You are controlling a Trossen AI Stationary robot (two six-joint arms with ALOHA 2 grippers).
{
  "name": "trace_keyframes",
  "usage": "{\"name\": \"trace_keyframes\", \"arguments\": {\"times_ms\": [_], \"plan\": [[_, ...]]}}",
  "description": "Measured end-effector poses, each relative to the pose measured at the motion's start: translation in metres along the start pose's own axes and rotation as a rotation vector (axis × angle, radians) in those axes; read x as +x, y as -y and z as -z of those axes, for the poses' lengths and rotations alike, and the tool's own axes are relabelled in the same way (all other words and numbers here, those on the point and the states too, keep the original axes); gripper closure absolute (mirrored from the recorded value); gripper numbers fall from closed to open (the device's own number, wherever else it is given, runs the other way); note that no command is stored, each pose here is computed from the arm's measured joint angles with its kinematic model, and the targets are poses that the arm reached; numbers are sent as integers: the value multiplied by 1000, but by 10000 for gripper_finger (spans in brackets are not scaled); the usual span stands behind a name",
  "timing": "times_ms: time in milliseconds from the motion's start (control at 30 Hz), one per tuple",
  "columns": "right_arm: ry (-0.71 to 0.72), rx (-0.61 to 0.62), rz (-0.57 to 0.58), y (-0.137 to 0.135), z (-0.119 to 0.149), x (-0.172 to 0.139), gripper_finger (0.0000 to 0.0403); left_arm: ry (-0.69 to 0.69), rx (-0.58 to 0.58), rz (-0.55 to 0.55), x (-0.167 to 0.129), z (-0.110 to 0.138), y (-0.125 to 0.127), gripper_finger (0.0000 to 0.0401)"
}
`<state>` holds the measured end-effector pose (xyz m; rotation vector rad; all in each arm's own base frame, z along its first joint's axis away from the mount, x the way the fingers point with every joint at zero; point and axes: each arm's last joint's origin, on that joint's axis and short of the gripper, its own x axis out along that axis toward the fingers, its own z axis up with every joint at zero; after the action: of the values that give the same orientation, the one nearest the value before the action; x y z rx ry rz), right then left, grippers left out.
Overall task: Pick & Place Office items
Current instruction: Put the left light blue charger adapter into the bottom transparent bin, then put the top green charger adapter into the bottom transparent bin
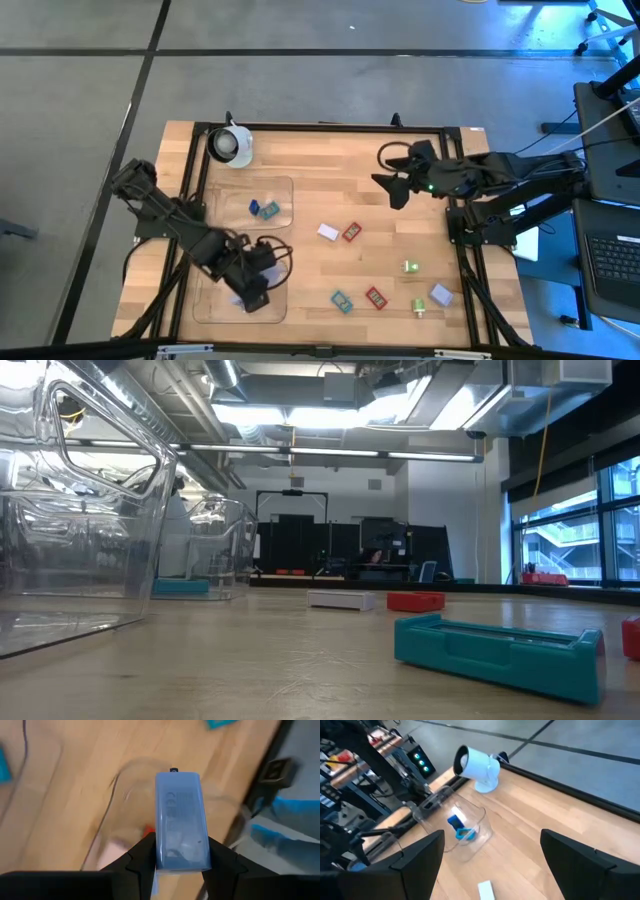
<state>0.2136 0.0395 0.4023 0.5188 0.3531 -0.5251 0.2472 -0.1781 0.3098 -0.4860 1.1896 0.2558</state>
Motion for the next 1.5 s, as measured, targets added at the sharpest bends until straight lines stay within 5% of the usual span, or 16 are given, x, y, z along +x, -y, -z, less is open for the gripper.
{"name": "trace_keyframes", "arguments": {"times_ms": [233, 600, 1233, 1500], "plan": [[13, -28, 25, -5, 7, -1, 72, -101, -125, -35, 44, 32, -9, 274], [25, -20, 36, -5, 6, -1, 72, -90, -165, -16, 87, 49, -24, 274], [1, -42, 50, -3, 9, -1, 72, -149, -205, 16, 87, 42, -25, 186], [-223, -219, -12, -1, 24, 2, 72, -190, -91, 166, 62, 12, -11, 187]]}}
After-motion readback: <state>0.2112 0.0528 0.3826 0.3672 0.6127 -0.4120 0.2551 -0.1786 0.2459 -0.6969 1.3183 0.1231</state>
